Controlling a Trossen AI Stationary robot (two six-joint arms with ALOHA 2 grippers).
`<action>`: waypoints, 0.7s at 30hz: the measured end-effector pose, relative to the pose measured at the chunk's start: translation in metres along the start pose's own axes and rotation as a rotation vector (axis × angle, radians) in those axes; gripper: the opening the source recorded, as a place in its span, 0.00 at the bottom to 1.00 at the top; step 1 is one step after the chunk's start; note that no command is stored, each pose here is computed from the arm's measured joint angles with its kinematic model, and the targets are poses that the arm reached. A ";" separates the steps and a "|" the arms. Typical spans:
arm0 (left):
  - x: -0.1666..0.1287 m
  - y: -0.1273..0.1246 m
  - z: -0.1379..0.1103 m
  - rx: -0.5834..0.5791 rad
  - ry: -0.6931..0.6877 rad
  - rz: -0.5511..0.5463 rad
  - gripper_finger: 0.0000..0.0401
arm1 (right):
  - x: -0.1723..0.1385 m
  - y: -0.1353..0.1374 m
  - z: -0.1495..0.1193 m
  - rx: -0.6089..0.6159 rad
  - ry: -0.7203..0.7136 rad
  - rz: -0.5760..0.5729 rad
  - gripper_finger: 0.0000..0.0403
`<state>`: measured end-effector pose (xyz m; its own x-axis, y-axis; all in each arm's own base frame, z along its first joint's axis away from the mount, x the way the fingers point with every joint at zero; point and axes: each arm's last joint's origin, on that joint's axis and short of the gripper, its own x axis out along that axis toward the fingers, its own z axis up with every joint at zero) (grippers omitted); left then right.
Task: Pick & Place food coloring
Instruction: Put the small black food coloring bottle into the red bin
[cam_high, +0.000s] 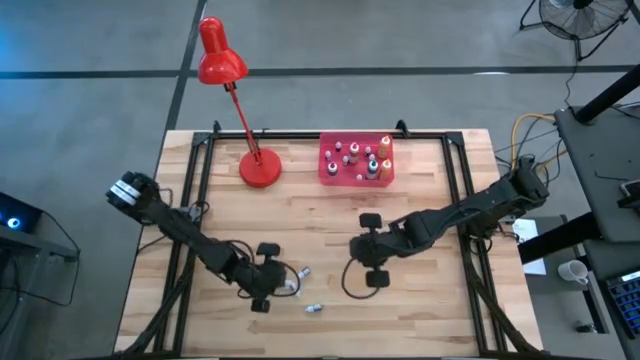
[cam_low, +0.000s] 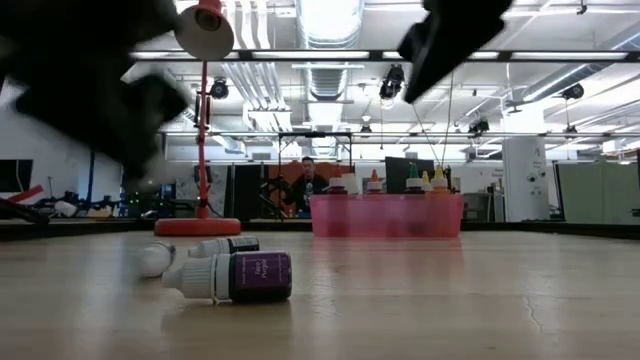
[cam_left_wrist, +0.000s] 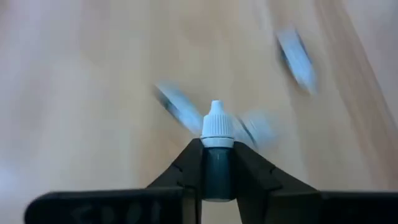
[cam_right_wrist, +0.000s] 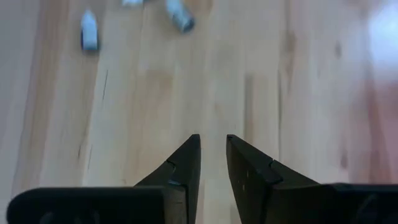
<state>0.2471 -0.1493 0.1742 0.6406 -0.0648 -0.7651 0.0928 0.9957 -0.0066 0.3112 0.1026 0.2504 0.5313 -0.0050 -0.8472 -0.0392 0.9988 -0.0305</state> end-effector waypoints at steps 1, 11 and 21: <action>-0.006 0.003 0.008 0.010 -0.052 0.053 0.10 | -0.001 -0.002 0.003 -0.003 -0.026 0.000 0.17; -0.034 0.044 0.061 0.179 -0.241 0.512 0.13 | -0.004 -0.048 0.038 0.378 -0.261 0.167 0.18; -0.040 0.056 0.080 0.124 -0.373 0.653 0.13 | -0.017 -0.070 0.055 0.551 -0.446 0.220 0.33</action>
<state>0.2876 -0.0963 0.2562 0.8077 0.4949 -0.3205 -0.3230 0.8261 0.4618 0.3515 0.0355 0.2964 0.8582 0.1014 -0.5033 0.1832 0.8552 0.4848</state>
